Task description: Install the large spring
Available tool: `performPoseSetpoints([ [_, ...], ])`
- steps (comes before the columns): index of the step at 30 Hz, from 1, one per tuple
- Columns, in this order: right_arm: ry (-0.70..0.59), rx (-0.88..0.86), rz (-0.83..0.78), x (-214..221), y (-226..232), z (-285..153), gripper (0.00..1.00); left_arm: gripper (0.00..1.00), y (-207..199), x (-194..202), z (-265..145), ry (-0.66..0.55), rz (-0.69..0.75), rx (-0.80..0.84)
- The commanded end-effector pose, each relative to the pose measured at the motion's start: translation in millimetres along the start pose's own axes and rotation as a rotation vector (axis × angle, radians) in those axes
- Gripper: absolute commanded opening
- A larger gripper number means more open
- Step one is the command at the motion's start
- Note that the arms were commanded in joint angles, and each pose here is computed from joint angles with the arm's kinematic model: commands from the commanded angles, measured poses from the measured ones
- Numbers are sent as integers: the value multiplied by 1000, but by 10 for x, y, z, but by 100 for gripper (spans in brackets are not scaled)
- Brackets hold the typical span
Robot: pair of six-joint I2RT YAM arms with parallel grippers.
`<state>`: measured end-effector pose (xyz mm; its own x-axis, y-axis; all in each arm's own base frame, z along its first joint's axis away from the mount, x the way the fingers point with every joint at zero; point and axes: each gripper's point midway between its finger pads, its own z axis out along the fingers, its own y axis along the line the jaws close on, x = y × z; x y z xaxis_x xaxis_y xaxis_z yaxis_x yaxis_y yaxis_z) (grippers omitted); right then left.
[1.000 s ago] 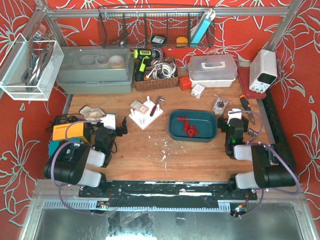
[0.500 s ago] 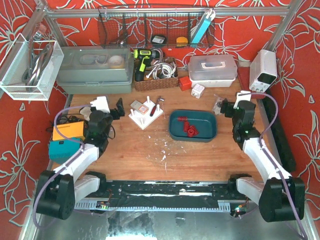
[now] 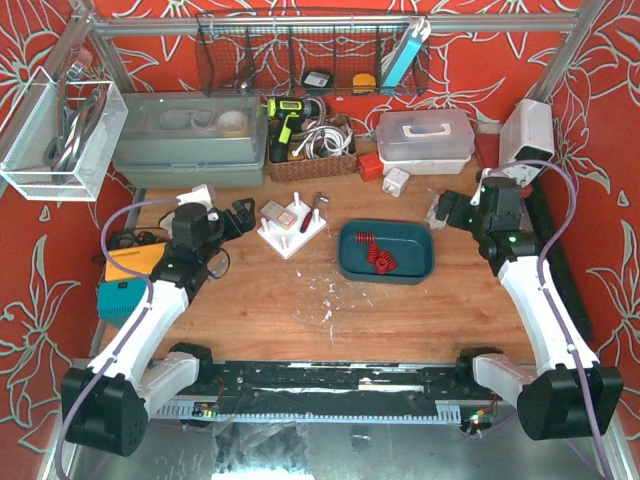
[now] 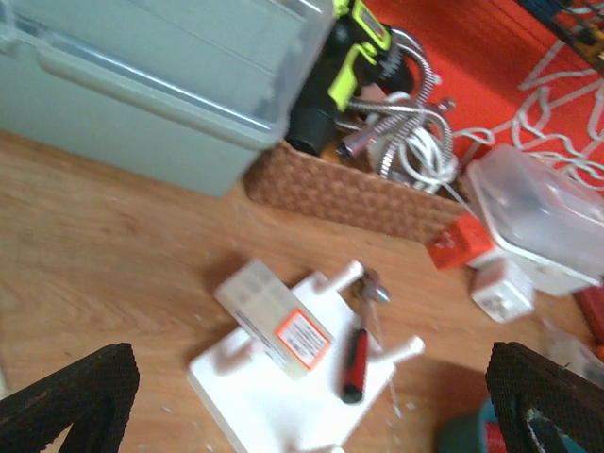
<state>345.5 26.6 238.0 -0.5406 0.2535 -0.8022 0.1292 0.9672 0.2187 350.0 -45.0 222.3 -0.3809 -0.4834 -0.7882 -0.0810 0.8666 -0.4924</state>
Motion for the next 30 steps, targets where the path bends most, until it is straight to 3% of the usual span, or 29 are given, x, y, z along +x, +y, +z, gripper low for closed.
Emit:
performPoseSetpoints([
  [1,167,-249,57,348,433,-43,99,100,-251,126,-153,65,-24,158],
  [4,212,-348,37,559,705,-77,99,92,-257,215,-139,108,-25,167],
  [12,281,-440,-267,1225,1352,-288,99,68,-259,495,46,185,77,50],
  [19,193,-436,-478,1443,1577,-436,99,62,-308,440,285,173,162,-122],
  [25,82,-374,-557,1464,1543,-445,99,55,-222,326,648,189,159,-293],
  [28,51,-339,-542,1465,1466,-412,99,54,-438,441,787,238,171,-231],
  [30,32,-304,-531,1435,1398,-400,99,58,-745,588,859,280,320,-100],
])
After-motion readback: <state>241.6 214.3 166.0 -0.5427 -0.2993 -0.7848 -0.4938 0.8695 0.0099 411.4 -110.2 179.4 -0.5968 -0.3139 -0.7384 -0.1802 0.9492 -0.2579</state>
